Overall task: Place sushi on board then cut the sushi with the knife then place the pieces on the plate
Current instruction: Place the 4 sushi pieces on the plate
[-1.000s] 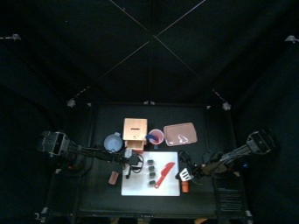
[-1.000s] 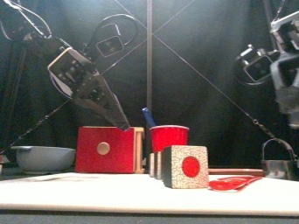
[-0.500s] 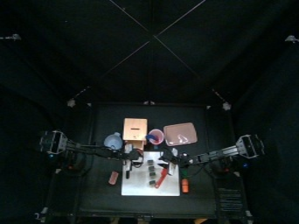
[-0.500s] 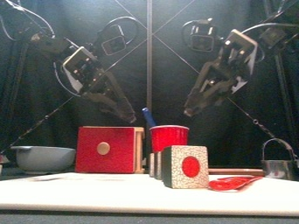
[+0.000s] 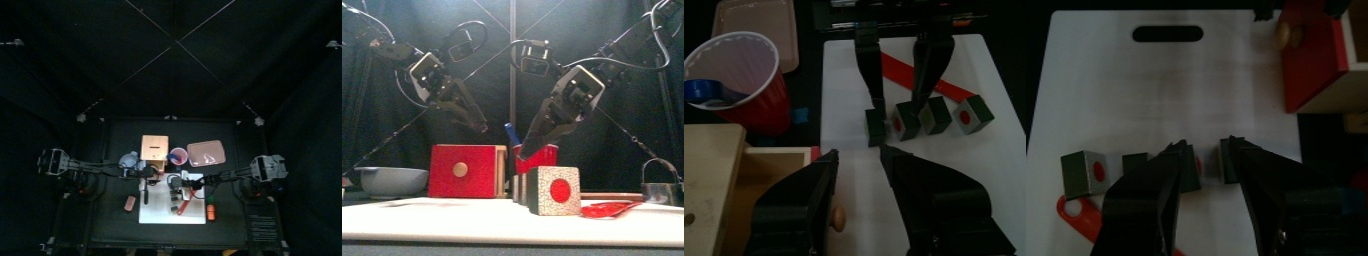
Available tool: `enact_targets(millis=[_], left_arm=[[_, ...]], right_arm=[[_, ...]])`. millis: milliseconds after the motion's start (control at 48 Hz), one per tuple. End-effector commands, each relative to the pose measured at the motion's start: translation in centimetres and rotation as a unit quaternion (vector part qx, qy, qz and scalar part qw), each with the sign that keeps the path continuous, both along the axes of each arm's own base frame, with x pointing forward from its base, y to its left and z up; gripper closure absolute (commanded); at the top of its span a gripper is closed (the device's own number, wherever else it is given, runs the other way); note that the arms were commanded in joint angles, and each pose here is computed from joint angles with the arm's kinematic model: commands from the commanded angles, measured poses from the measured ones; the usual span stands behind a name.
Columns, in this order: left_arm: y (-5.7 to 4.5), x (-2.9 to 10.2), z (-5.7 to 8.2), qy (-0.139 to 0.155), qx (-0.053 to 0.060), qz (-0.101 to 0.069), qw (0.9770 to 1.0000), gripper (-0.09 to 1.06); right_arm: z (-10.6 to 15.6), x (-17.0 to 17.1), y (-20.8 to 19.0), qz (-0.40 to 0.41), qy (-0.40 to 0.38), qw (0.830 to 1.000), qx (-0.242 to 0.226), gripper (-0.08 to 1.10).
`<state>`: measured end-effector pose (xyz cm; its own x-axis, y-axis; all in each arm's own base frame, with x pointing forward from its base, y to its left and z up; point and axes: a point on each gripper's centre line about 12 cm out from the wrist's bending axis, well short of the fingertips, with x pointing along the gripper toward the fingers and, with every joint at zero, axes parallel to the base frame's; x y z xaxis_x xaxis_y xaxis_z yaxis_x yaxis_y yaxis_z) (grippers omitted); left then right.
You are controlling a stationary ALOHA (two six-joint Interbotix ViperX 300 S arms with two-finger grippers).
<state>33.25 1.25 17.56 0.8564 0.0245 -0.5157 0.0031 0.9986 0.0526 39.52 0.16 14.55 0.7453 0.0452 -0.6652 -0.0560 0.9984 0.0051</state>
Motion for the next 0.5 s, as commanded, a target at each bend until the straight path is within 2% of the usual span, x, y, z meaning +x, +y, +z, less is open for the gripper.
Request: enact_targets(millis=[21,250,500], left_arm=[[0.3,0.2,0.9,-0.019,-0.001,0.005,0.9998,0.19],[0.5,0.0,0.6,-0.015,-0.001,0.008,0.9998,0.19],[0.5,-0.4,0.1,-0.008,-0.004,0.01,0.9999,0.19]], right_arm=[[1.3,0.4,-0.3,0.002,-0.018,1.0,0.004,0.25],[0.3,0.4,-1.1,-0.009,-0.005,1.0,0.013,0.16],[-0.8,0.6,-1.9,-0.02,0.009,1.0,0.015,0.15]])
